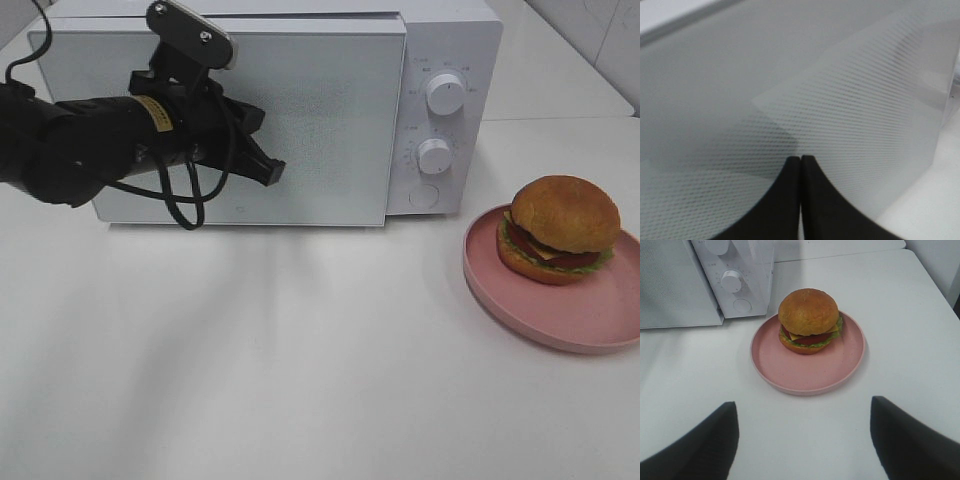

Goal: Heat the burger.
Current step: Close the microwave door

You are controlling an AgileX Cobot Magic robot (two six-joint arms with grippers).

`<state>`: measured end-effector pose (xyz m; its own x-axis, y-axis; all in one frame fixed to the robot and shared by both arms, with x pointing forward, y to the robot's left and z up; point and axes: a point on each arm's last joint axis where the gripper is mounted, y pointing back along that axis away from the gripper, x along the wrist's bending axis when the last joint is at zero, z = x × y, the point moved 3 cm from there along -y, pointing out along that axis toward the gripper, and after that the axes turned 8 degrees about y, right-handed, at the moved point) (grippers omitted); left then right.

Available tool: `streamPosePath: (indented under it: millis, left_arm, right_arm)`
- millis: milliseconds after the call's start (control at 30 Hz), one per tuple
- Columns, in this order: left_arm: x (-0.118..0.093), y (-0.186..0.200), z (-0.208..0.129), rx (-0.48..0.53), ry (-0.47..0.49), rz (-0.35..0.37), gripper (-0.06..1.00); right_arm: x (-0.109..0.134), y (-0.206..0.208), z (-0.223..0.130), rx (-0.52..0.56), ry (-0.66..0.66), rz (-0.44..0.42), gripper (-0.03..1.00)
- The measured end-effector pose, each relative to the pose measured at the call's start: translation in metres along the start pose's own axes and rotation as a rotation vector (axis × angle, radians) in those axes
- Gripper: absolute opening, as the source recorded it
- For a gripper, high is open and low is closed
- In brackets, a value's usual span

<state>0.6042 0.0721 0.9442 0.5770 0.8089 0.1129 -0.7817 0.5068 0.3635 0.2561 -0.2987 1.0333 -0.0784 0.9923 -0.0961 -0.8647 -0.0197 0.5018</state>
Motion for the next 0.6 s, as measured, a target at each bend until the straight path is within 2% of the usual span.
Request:
streamPosePath:
  millis: [400, 600]
  left_arm:
    - [-0.026, -0.029, 0.012, 0.051, -0.027, -0.058, 0.00]
    - [-0.031, -0.039, 0.022, 0.050, -0.020, -0.065, 0.00]
  right_arm:
    - [0.000, 0.000, 0.000, 0.000, 0.000, 0.000, 0.70]
    - [0.000, 0.000, 0.000, 0.000, 0.000, 0.000, 0.70]
